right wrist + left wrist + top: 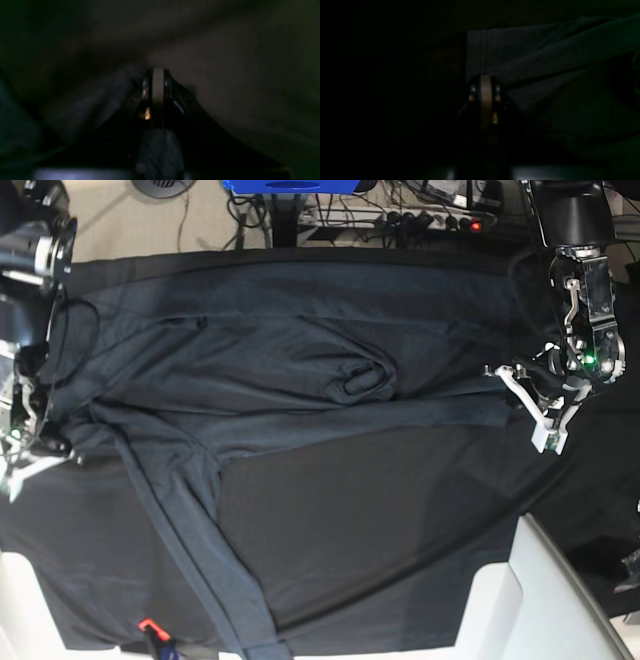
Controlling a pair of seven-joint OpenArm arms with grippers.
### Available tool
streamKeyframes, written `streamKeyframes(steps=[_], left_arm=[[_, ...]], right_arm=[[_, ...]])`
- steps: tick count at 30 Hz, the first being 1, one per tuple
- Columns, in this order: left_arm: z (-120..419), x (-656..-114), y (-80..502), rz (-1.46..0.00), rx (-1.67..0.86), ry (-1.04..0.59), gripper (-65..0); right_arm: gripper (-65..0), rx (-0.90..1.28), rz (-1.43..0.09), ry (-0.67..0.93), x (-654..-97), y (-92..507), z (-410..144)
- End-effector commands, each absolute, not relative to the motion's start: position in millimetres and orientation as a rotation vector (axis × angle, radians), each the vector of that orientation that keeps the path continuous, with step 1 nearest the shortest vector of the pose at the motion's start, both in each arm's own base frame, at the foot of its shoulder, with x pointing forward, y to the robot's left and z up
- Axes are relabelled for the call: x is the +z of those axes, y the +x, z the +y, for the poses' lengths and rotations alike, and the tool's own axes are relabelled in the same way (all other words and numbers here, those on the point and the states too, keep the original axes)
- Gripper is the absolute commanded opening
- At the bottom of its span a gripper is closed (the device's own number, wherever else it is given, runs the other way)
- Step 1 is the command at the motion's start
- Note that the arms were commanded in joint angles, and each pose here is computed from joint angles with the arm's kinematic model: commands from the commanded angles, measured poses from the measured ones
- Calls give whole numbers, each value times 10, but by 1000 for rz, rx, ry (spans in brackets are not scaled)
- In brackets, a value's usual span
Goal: Fold the T-shirt properly
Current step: 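Shift the right gripper along the collar edge, regrasping the fabric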
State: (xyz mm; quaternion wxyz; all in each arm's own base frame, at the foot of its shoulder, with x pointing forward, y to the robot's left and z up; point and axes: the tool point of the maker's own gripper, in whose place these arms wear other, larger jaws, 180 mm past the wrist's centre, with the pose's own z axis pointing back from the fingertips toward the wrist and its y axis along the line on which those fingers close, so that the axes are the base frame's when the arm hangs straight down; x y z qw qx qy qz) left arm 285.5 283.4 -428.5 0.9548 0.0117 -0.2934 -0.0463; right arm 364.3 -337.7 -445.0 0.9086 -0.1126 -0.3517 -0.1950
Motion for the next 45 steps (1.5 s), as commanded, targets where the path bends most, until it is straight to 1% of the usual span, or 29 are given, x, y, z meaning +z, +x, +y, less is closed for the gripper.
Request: streamKeyframes(steps=[1, 6, 16, 24, 27, 28, 31, 34, 36, 37, 42, 45], left_arm=[[2899, -4144, 2967, -640, -101, 44, -650], [2899, -4144, 2967, -640, -101, 44, -650], [2867, -4156, 2969, -638, -110, 40, -650], [2869, -4156, 2968, -637, -110, 42, -650], [2869, -4156, 2968, -637, -110, 42, -650], [2869, -4156, 2968, -637, -110, 42, -650], [2878, -4153, 2968, -638, -107, 43, -650], [2883, -4151, 2968, -639, -106, 43, -650], [2889, -4148, 2968, -639, -107, 45, -650], [2894, -4147, 2968, -639, -105, 45, -650], [2898, -4145, 2968, -640, -104, 46, -650], [2889, -4148, 2968, -639, -107, 45, -650]], right_arm=[[-650, -391, -807, -259, -4156, 3765, -3487], [-650, -364, -838, -226, -3933, 3747, -3239], [-650, -366, -825, -216, -3956, 3734, -3202], [-650, -361, -751, -189, -4073, 3634, -3119], [-645, -298, -721, -122, -4144, 3582, -2851], [-621, -251, -712, -91, -4159, 3543, -2720], [-513, -173, -736, -27, -4067, 3494, -2395], [-390, -167, -741, -14, -4010, 3441, -2293], [-335, -168, -738, -12, -4029, 3429, -2287], [-326, -170, -729, -12, -4060, 3424, -2288], [-326, -179, -680, -4, -4222, 3437, -2317], [-345, -178, -661, -6, -4276, 3436, -2341]])
